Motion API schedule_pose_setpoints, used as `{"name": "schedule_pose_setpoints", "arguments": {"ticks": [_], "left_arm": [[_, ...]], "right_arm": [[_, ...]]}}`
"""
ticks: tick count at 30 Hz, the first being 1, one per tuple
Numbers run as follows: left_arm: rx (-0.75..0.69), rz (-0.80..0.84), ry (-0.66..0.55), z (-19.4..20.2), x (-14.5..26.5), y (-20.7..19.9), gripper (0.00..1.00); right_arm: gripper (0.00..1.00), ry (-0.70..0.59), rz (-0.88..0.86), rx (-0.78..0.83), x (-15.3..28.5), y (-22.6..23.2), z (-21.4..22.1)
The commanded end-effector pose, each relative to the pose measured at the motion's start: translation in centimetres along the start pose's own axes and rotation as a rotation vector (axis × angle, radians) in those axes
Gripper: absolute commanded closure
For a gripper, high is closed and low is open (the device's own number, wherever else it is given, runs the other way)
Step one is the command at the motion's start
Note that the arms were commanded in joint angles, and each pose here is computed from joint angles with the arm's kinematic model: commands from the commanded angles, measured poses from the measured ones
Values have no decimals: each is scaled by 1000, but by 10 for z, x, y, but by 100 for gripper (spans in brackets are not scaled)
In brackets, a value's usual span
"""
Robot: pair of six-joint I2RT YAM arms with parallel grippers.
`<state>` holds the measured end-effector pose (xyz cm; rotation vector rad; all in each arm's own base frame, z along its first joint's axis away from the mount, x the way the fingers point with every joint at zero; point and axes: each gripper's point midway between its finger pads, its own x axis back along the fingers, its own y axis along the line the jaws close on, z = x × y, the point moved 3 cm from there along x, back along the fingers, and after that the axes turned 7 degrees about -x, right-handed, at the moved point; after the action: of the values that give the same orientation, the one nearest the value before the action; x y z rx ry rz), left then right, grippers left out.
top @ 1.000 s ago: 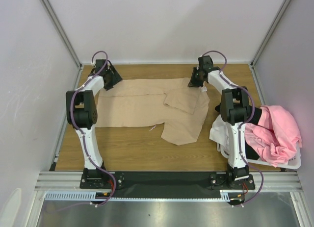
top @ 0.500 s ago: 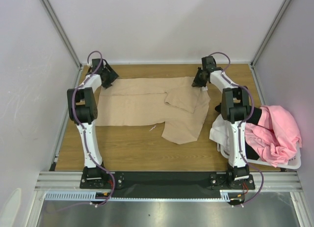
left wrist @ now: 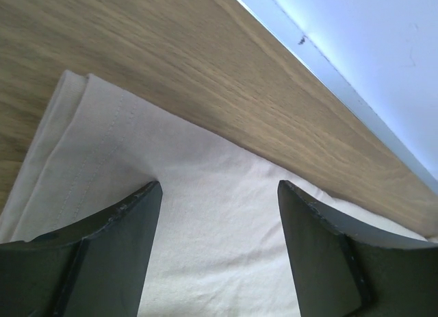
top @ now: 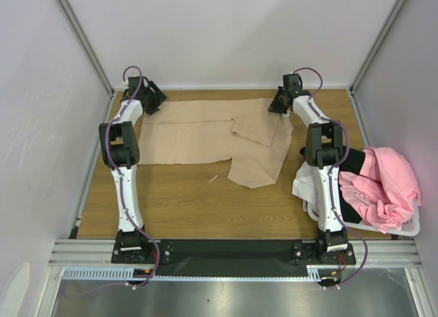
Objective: Fold and stack the t-shirts
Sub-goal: Fold the tshirt
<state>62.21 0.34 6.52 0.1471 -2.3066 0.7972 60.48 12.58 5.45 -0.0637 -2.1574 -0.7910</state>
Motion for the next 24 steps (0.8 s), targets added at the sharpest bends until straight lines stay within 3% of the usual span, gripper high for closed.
{"name": "schedule_pose_setpoints", "arguments": {"ticks": [1, 5, 7, 9, 10, 12, 13, 15, 16, 18, 24], "left_arm": [[-39, 120, -60, -29, 15, -26, 24], [-168, 232, -181, -69, 71, -68, 20], [-231, 293, -279, -95, 120, -95, 18], [-259, 270, -302, -93, 141, -93, 16], [-268, 273, -347, -101, 171, -102, 16], [-240, 192, -329, -84, 183, -82, 15], [-229, 186, -363, -86, 211, -86, 15], [-145, 92, -283, -52, 212, -54, 15], [-98, 32, -233, -26, 208, -31, 15], [-54, -16, -247, -13, 233, -18, 16], [124, -195, -192, 52, 257, 63, 18]], "right_arm": [[80, -66, -62, 41, 14, 15, -27], [69, -187, -219, 133, 86, 72, -71], [63, -217, -246, 152, 112, 84, -79], [57, -232, -273, 169, 147, 93, -79], [55, -231, -271, 168, 156, 93, -77], [44, -217, -246, 155, 179, 84, -65], [41, -212, -242, 149, 188, 81, -60], [34, -179, -208, 129, 202, 63, -36], [33, -166, -194, 120, 202, 55, -26], [32, -100, -141, 87, 197, 27, 6], [32, 0, -46, 36, 207, -12, 67]]}}
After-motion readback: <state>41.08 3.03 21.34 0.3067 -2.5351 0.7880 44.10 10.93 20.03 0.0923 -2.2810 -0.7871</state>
